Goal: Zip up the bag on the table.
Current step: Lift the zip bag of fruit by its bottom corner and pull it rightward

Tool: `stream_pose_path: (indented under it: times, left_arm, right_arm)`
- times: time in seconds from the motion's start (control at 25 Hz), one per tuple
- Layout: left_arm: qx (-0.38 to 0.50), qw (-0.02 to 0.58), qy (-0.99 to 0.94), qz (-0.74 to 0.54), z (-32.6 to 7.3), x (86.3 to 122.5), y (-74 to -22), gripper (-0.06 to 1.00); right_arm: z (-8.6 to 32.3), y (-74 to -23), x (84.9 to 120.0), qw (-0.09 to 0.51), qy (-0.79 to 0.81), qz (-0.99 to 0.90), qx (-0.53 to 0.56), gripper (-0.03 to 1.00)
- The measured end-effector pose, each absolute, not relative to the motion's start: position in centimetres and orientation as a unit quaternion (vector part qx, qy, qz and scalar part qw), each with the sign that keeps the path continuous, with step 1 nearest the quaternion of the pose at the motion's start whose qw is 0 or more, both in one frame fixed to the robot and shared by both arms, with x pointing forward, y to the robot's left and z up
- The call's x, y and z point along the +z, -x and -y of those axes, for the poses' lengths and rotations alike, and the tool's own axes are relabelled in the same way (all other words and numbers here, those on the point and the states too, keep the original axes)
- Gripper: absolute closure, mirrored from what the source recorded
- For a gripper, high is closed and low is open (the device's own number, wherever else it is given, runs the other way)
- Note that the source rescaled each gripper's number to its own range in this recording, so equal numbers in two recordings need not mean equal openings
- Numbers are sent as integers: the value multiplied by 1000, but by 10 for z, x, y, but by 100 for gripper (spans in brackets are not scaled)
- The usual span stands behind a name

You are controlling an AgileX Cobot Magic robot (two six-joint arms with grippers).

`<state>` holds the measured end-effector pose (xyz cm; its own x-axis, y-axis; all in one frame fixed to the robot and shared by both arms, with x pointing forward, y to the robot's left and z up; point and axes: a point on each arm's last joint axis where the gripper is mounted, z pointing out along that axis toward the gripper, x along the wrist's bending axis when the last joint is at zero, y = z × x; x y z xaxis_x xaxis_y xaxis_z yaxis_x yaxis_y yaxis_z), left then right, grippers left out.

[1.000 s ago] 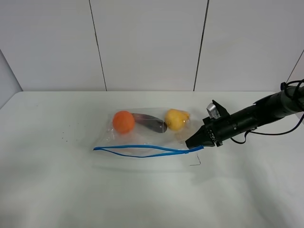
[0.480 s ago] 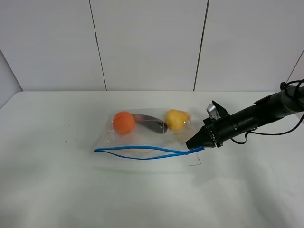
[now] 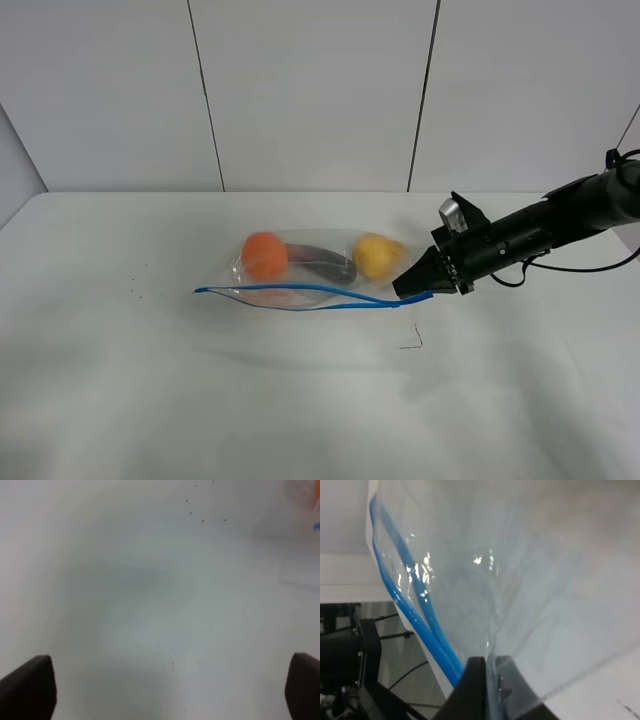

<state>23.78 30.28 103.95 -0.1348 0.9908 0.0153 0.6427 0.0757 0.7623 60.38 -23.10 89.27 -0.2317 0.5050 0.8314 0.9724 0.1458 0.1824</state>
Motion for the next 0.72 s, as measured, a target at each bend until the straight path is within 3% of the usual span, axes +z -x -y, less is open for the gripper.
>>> stream_pose_path:
  times: [0.4, 0.72]
  left_arm:
    - [321, 271, -599, -681, -303, 1039, -238, 0]
    - [300, 290, -608, -675, -298, 1041, -242, 0]
  right_arm:
    - [231, -600, 941, 277, 530, 698, -394, 97]
    - [232, -599, 945, 275, 530, 699, -393, 97]
